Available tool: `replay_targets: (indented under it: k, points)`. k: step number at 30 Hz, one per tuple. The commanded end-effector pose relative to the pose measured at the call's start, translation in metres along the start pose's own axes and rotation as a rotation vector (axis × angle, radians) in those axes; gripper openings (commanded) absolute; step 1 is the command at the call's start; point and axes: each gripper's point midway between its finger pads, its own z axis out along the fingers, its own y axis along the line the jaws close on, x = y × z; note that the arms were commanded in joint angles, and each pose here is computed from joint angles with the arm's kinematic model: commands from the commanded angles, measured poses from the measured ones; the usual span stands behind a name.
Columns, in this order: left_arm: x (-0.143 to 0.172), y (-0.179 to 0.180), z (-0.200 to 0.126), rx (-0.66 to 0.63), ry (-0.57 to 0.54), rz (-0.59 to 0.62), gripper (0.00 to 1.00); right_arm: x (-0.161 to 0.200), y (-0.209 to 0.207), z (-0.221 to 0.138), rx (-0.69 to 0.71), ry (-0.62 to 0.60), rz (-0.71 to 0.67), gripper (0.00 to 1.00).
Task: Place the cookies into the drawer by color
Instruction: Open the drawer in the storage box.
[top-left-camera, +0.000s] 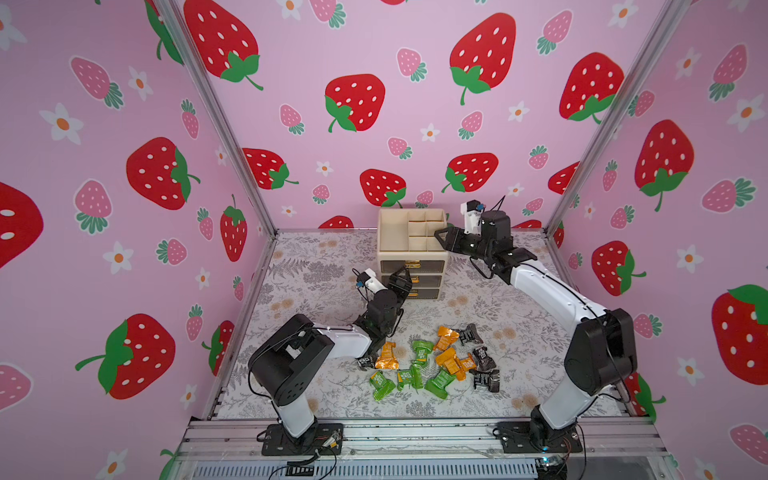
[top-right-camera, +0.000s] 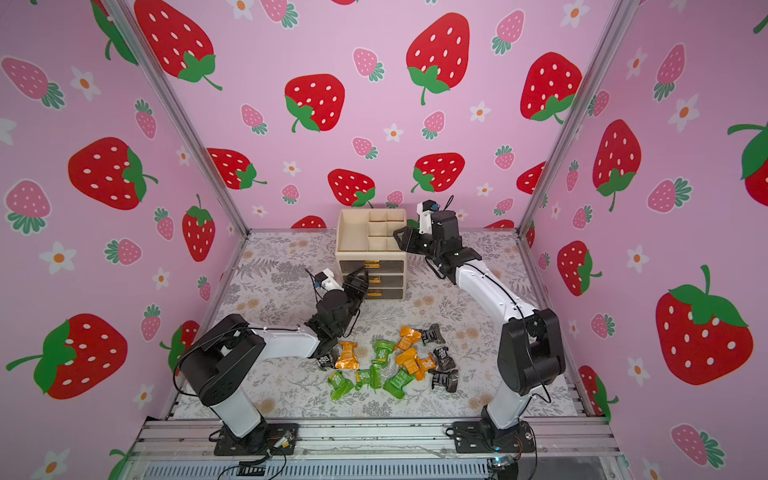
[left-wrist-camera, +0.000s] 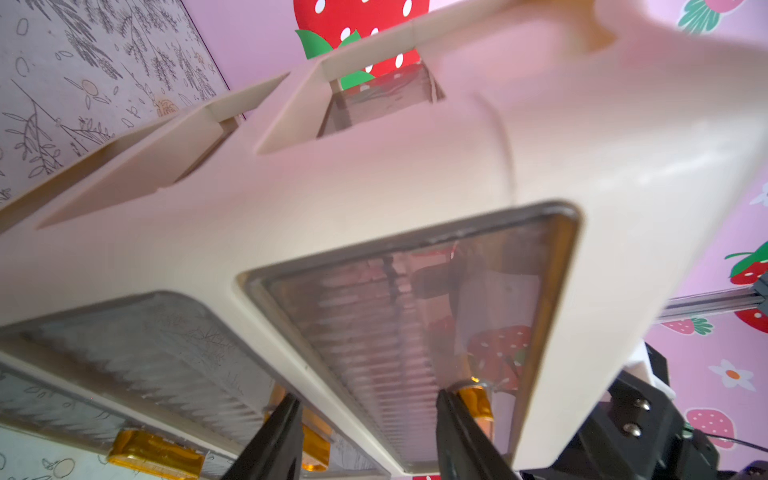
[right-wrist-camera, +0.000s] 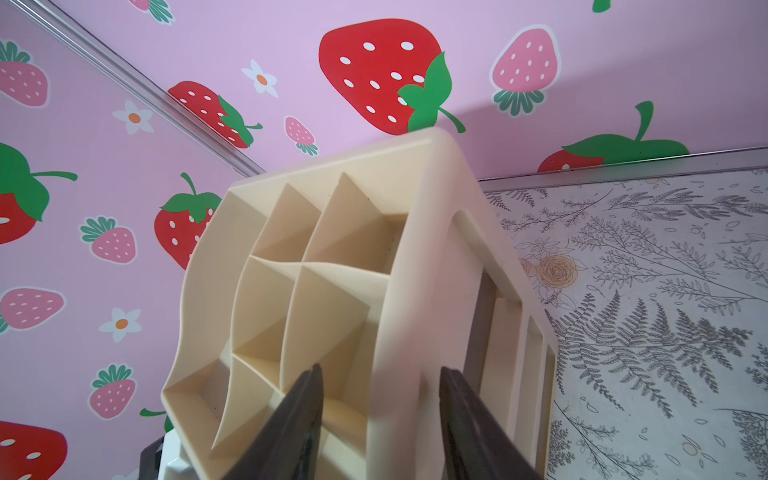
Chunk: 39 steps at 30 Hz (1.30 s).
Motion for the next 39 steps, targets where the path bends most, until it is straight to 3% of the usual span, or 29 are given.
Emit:
replay_targets:
  k: [1,8,13,21,27,39]
  points:
    - [-0.016,-0.069,-0.007,0.251,-0.052,-0.067,0.51,0.032,-0.018,0.004,0.044,0.097,0.015,0.49]
    - [-0.012,-0.063,-0.022,0.257,-0.014,-0.1,0.52,0.037,-0.018,0.009,0.03,0.115,0.035,0.5]
    - [-0.006,-0.04,-0.017,0.14,0.035,-0.101,0.57,0.038,-0.018,0.01,0.025,0.12,0.049,0.49]
    - [-0.01,-0.035,-0.028,0.12,0.036,-0.04,0.66,0.039,-0.017,0.01,0.022,0.124,0.062,0.49]
    - [0.008,-0.042,-0.004,0.183,0.086,-0.074,0.59,0.04,-0.016,0.008,0.02,0.127,0.062,0.49]
    - [0.001,-0.049,0.01,0.253,0.035,-0.055,0.5,0.042,-0.016,0.012,0.011,0.137,0.056,0.49]
